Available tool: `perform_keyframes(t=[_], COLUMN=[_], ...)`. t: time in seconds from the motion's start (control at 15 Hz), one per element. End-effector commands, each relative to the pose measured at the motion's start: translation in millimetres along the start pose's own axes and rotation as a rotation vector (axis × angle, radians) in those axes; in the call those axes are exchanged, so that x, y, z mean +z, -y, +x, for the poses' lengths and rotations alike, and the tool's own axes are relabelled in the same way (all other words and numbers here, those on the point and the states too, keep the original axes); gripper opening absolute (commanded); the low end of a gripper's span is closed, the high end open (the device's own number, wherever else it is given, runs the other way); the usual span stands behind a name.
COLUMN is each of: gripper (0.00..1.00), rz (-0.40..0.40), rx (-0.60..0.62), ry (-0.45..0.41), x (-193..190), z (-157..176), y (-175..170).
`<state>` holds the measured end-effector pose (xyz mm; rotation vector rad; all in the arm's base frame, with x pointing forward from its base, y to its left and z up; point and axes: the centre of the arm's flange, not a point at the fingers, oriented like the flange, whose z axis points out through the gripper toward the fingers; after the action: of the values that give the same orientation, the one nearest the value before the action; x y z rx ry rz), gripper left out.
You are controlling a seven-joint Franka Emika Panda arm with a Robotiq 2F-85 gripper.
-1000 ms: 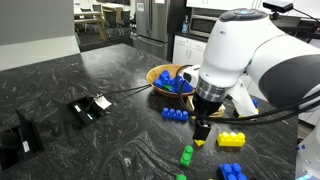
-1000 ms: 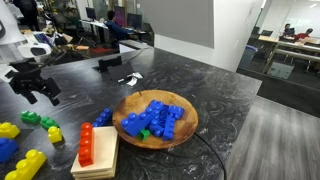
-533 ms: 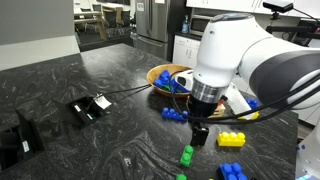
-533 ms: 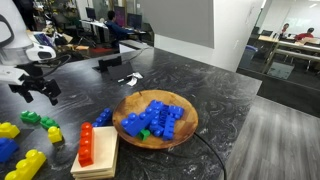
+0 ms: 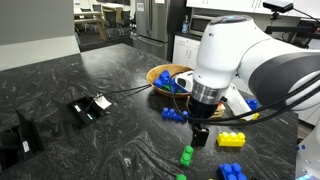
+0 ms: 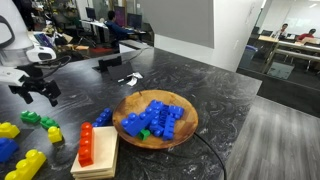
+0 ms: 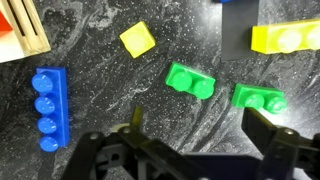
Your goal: Put the green block in the bowl
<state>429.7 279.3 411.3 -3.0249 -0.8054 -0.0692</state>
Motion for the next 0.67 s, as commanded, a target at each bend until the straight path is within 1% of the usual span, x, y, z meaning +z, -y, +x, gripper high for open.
perform_keyframes(t=[0.0,0.07,0.2,0.4,0.47,0.6], gripper=[1.0,1.0,1.0,1.0,1.0,1.0], rz=[0.042,0.066,0.098,0.092,0.071,0.072], rx=[0.073,0.105,0.215,0.376,0.292,0.345], ry=[0.076,0.082,0.136,0.188,0.149,0.164], x=[6.7,9.4,19.0,34.8,33.9,40.4], z=[-0.7,-0.1,5.1,10.9,-0.6,3.9], y=[-1.2,1.5,7.0,13.9,7.4,9.9])
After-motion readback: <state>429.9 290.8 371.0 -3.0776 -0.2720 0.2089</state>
